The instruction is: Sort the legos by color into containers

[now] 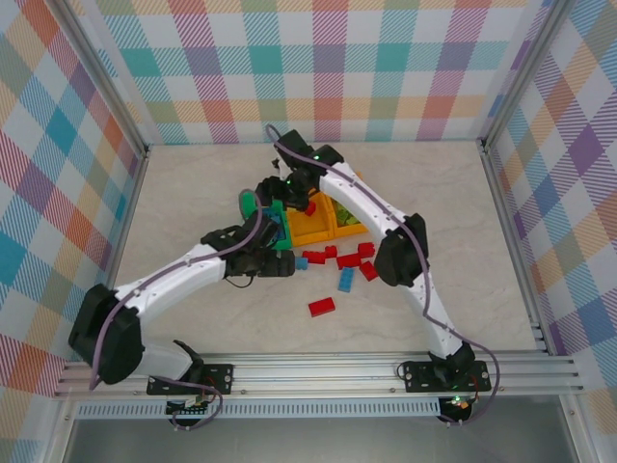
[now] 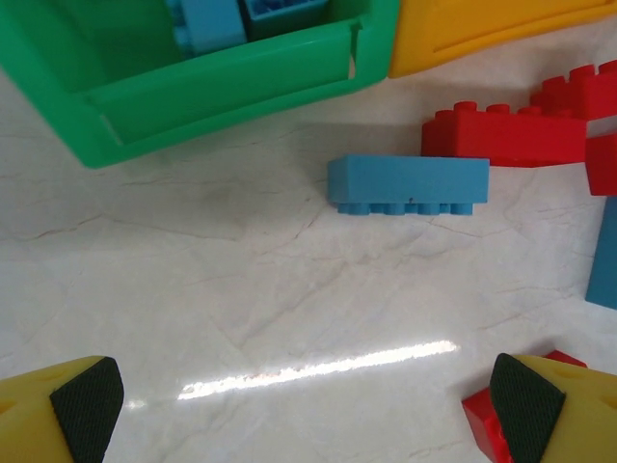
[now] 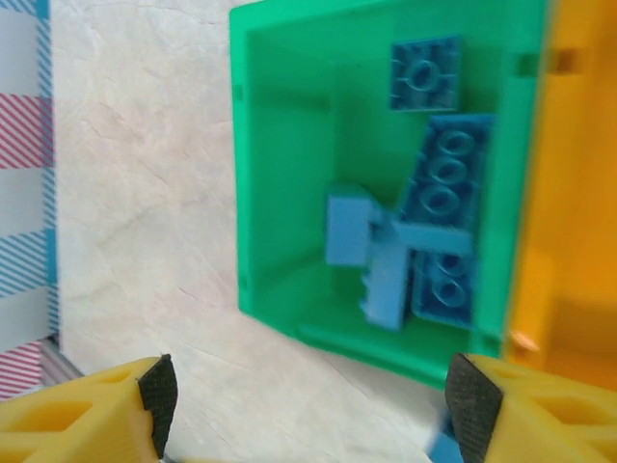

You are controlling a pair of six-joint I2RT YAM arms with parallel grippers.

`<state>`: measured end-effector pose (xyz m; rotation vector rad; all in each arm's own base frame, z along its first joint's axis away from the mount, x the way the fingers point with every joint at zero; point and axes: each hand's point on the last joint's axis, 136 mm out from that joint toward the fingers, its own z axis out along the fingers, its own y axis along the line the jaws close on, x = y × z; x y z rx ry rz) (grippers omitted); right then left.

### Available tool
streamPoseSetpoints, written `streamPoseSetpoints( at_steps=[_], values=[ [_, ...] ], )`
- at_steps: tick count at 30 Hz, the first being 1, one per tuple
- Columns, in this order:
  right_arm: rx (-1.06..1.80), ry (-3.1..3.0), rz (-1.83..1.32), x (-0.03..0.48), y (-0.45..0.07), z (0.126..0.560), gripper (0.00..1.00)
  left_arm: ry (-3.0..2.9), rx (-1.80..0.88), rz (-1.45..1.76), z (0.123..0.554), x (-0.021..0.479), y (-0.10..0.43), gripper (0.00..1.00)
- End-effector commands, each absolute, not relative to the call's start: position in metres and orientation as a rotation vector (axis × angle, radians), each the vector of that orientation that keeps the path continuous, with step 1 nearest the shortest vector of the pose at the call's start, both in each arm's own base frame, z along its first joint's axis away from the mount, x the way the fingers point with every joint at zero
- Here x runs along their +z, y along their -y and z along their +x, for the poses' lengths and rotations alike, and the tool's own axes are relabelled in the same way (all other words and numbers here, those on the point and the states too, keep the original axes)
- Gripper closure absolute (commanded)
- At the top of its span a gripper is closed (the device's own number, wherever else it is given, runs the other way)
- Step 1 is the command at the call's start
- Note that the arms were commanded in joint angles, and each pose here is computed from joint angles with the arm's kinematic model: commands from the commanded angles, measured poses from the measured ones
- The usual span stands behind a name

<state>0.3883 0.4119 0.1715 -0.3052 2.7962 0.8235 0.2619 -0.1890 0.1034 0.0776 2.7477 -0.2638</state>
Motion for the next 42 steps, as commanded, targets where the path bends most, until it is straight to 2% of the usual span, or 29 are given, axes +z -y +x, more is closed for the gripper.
streamPoseSetpoints(
  at_steps=[1, 6, 12, 18, 23, 28, 33, 36, 42],
  values=[
    [0.611, -2.746, -0.311, 0.198, -0.358, 0.384, 0.19, -2.716, -0.217, 0.162, 0.275, 0.106, 0.209, 0.00],
    [0.529, -2.766, -0.086, 0.181, -0.286, 0.376, 0.13, -2.771, -0.161, 0.213, 0.284, 0.088, 0.232, 0.00],
    [0.384, -2.823, 0.010, 0.163, -0.234, 0.350, 0.11, -2.815, -0.118, 0.175, 0.293, 0.067, 0.242, 0.00],
    [0.355, -2.889, 0.138, 0.140, -0.208, 0.328, 0.11, -2.843, -0.034, 0.184, 0.303, 0.055, 0.246, 0.00],
    [0.315, -2.901, 0.167, 0.132, -0.191, 0.321, 0.12, -2.838, -0.068, 0.169, 0.309, 0.051, 0.254, 0.02],
    [0.164, -2.972, 0.117, 0.112, -0.165, 0.304, 0.14, -2.862, -0.039, 0.165, 0.309, 0.043, 0.253, 0.09],
    [0.114, -3.020, 0.039, 0.088, -0.152, 0.284, 0.19, -2.872, -0.028, 0.177, 0.307, 0.038, 0.252, 0.12],
    [0.104, -3.039, 0.015, 0.077, -0.148, 0.275, 0.20, -2.874, -0.023, 0.173, 0.307, 0.037, 0.252, 0.18],
    [0.096, -3.037, -0.091, 0.063, -0.143, 0.266, 0.23, -2.862, -0.031, 0.150, 0.309, 0.040, 0.252, 0.19]
  ],
)
